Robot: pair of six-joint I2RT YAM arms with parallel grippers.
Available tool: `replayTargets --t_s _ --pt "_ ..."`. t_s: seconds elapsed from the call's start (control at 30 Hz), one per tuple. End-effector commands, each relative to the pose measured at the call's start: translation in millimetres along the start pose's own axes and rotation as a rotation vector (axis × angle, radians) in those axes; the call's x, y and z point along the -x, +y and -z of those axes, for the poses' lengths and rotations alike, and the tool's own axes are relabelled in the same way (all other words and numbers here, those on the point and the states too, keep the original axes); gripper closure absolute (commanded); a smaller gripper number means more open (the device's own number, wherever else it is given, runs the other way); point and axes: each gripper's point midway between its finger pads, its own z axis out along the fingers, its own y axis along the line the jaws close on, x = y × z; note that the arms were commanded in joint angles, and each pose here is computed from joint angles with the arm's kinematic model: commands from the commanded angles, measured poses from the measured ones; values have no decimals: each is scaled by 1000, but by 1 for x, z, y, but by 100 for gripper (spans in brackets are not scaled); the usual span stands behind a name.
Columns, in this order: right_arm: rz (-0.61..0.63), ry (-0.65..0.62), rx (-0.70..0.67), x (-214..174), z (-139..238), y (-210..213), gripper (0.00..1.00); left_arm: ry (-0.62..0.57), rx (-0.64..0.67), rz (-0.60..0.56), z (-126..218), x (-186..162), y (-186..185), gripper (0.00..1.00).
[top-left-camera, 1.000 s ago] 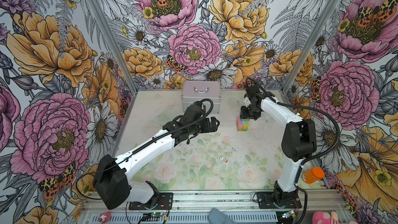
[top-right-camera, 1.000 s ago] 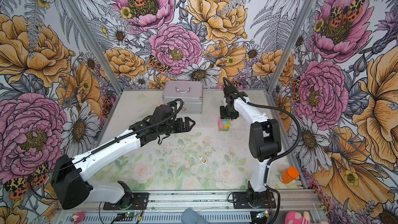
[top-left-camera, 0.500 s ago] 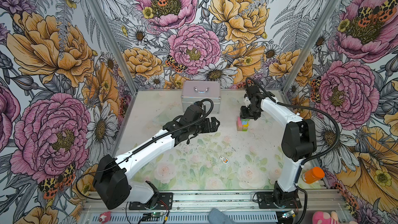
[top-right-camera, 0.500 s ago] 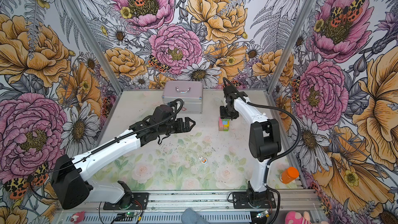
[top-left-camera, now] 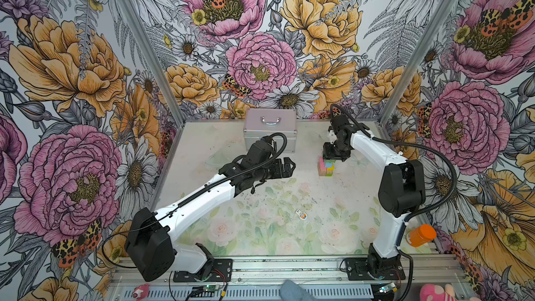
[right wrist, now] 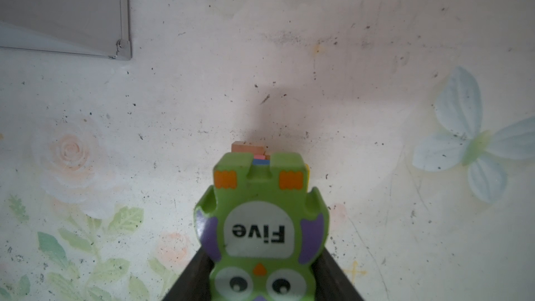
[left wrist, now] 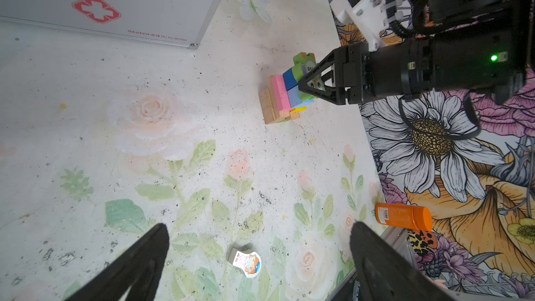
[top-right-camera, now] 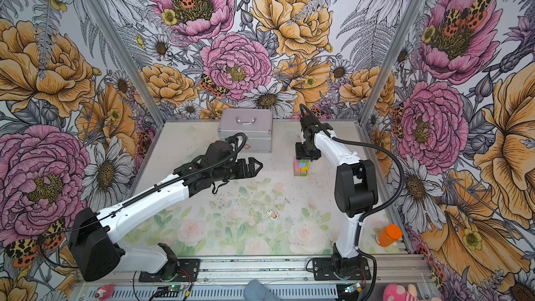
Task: Build the wood block tower
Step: 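Lower the owl block onto the tower top with the right gripper, then open and raise the right gripper while the left arm swings nearer the robot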
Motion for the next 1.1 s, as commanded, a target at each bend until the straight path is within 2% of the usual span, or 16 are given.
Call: replayTargets --t_s 0.0,0.33,0.5,0.83,1.07 --pt "-9 -11 8 9 0 1 47 -32 -46 -21 6 13 -13 1" --pt "-21 -29 7 13 6 1 28 -34 -44 -20 8 13 -12 1" --pt "-21 -56 13 18 16 3 23 -41 -46 -23 11 14 -12 1" --pt "-22 -173 15 28 73 6 19 -82 -54 -26 31 15 -12 1" --pt "-44 -255 42 6 124 8 19 -115 -31 -47 64 -1 -14 1"
